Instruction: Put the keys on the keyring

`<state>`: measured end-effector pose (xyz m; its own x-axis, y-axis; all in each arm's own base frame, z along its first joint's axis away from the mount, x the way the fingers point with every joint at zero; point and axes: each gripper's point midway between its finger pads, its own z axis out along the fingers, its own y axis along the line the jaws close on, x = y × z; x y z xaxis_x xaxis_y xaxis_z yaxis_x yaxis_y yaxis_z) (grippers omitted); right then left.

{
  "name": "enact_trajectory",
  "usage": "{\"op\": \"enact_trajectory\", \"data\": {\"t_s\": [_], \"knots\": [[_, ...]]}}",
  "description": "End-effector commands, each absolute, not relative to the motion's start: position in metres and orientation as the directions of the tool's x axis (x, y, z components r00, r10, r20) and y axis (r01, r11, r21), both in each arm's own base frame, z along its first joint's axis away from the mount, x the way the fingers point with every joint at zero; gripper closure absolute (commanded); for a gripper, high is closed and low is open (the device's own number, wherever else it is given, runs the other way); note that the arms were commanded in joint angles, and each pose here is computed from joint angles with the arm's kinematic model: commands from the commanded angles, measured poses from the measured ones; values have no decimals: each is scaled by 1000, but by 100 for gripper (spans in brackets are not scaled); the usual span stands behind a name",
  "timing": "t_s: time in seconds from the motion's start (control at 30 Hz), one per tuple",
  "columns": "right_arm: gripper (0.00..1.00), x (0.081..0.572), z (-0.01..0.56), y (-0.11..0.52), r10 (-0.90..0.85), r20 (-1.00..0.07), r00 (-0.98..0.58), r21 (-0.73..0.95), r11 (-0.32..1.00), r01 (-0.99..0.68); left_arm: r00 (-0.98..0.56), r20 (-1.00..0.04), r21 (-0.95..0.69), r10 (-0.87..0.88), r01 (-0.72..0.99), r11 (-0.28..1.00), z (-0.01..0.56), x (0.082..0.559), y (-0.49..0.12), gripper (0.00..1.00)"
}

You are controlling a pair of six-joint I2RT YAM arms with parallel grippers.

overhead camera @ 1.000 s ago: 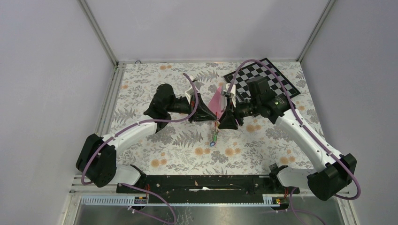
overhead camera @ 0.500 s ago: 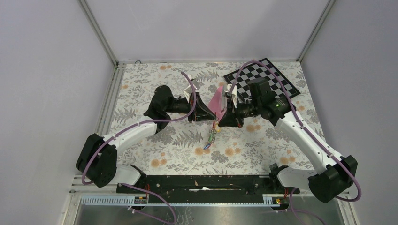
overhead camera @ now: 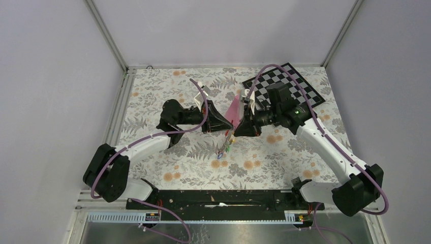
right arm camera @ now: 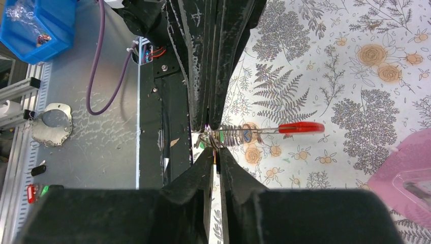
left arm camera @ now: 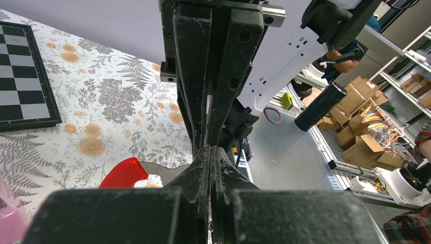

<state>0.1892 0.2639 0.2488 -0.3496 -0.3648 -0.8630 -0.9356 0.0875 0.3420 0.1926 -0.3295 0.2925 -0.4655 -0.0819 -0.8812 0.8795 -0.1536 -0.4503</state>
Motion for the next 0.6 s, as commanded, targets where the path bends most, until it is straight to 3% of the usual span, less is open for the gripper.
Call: {"op": "enact_trajectory", "data": {"t_s": [0.0, 0.17, 0.57], "knots": [[80, 191, 264, 267, -338, -881, -331, 327, 70, -943, -371, -910, -345, -185, 925, -162, 321, 195, -327, 100], [65, 193, 278, 259, -333, -903, -272, 251, 105, -962, -368, -912, -341, -182, 926, -161, 318, 195, -326, 100], [60, 197, 308, 249, -314, -933, -175, 142, 125, -982, -372, -911, -345, -176, 924, -166, 317, 193, -326, 100]]}}
